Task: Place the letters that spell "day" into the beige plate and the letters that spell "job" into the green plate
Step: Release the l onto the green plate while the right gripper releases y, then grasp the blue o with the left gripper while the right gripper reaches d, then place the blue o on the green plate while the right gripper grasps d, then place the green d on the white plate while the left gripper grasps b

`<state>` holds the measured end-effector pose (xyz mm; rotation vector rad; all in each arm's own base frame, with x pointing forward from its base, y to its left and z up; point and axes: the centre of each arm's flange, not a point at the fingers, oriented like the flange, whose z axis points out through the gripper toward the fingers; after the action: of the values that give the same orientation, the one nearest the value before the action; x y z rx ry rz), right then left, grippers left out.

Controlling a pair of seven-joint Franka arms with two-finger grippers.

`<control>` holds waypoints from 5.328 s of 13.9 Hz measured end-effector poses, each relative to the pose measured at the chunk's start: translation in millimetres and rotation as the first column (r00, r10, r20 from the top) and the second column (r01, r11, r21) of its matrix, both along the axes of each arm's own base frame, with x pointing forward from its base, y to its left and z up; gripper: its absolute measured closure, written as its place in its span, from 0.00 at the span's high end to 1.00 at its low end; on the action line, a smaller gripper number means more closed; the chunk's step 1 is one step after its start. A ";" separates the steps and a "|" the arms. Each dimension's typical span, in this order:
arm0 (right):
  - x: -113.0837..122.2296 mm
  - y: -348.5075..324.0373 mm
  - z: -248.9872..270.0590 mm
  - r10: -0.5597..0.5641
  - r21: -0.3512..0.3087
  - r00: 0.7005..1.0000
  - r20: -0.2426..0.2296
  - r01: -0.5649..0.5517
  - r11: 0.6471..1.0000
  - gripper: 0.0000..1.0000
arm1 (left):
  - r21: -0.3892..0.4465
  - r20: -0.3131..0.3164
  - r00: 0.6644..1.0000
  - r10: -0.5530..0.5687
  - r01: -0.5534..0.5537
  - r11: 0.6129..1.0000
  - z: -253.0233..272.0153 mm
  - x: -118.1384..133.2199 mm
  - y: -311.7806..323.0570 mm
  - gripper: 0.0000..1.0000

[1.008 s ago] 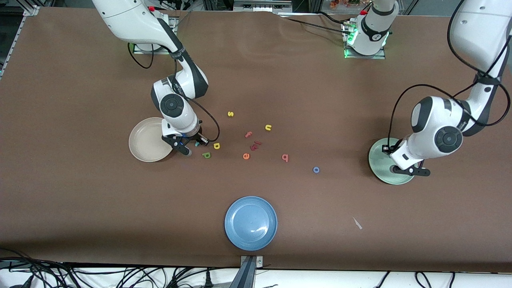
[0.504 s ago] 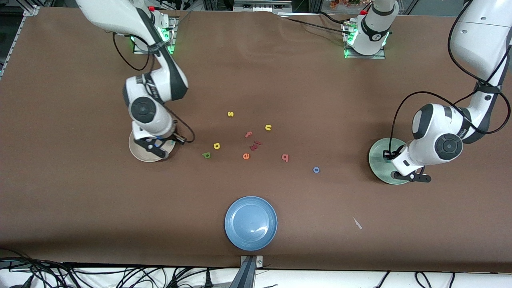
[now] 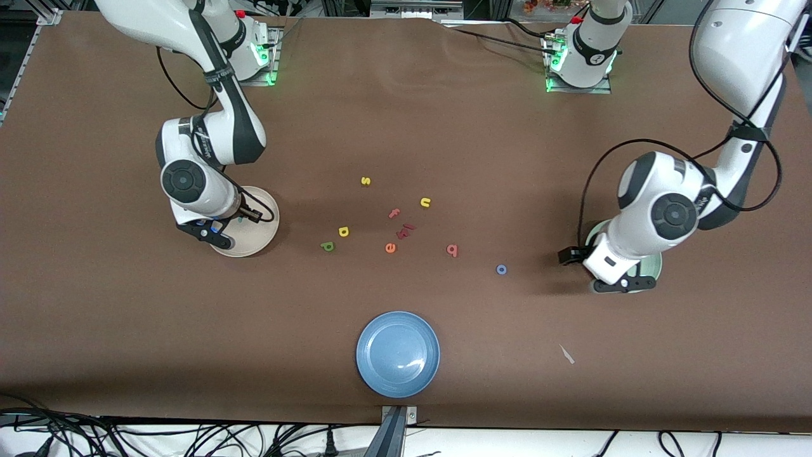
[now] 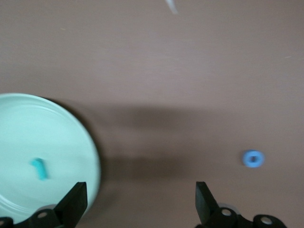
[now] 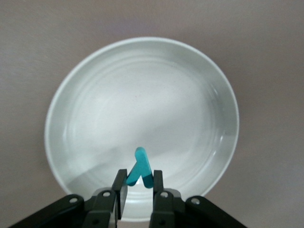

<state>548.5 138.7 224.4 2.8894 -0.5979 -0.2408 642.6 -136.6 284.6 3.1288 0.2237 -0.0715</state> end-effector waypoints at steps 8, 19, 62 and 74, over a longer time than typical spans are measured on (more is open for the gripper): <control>-0.3 40.2 7.7 0.043 0.057 0.998 0.051 -0.046 0.997 1.00 | -0.042 -0.056 0.989 0.135 -0.138 0.990 -53.5 5.4 -94.5 0.90; 49.4 142.1 31.4 -0.144 0.132 0.980 0.141 0.125 0.983 1.00 | 0.004 -0.092 0.979 0.180 -0.181 0.984 -107.9 0.7 -120.3 0.88; 36.2 208.0 -48.0 -0.409 0.056 0.896 0.171 0.406 0.912 0.81 | 0.003 -0.226 0.974 -0.005 0.006 1.000 -28.0 19.0 40.1 0.99; 36.6 206.0 -41.2 -0.405 0.051 0.898 0.171 0.403 0.914 0.31 | -0.067 -0.064 0.981 0.183 -0.187 0.980 16.7 -12.0 -176.9 1.00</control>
<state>585.1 344.7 183.2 2.7864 -1.2360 -0.0371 630.6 -313.5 301.2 3.0195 0.4998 -0.1654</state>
